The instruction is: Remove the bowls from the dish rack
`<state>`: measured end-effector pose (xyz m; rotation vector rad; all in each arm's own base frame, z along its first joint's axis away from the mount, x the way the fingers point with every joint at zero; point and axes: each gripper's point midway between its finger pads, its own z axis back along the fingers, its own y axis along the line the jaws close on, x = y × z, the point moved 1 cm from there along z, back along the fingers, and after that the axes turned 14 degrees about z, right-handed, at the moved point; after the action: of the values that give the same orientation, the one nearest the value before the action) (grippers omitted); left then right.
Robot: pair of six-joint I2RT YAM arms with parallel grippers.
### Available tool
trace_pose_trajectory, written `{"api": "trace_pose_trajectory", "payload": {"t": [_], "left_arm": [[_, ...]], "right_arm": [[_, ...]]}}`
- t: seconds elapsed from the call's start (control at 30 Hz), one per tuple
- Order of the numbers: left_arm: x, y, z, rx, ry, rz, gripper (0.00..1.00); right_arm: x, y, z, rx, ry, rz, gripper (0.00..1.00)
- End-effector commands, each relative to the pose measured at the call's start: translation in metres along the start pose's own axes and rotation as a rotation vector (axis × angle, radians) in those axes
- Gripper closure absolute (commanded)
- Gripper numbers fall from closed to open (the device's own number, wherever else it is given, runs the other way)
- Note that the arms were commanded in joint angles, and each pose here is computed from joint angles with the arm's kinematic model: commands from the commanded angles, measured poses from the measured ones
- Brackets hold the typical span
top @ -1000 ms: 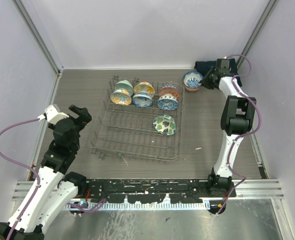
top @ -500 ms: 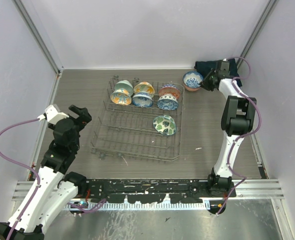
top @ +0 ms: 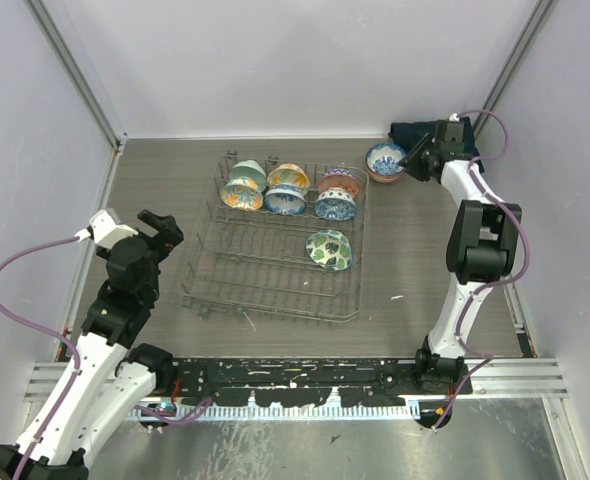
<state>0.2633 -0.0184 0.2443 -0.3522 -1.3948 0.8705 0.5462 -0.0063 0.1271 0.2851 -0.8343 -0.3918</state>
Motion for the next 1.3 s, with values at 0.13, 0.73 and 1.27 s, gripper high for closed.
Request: {"api": "trace_pose_trajectory", "payload": {"t": [0.13,0.73,1.27], "left_arm": [[0.002,-0.003,-0.002,-0.012,-0.017,0.003,0.02],[0.002,-0.003,-0.002,-0.017,-0.018,0.001,0.02],[0.000,-0.003,-0.004,-0.015,-0.014,-0.004,0.02]], "right_arm": [[0.029,0.039,0.082,0.096,-0.194,0.099,0.59],[-0.106,0.176,0.210,0.099,-0.340,0.837,0.52],[-0.200,0.166,0.210,-0.042,-0.257,1.144,0.52]]}}
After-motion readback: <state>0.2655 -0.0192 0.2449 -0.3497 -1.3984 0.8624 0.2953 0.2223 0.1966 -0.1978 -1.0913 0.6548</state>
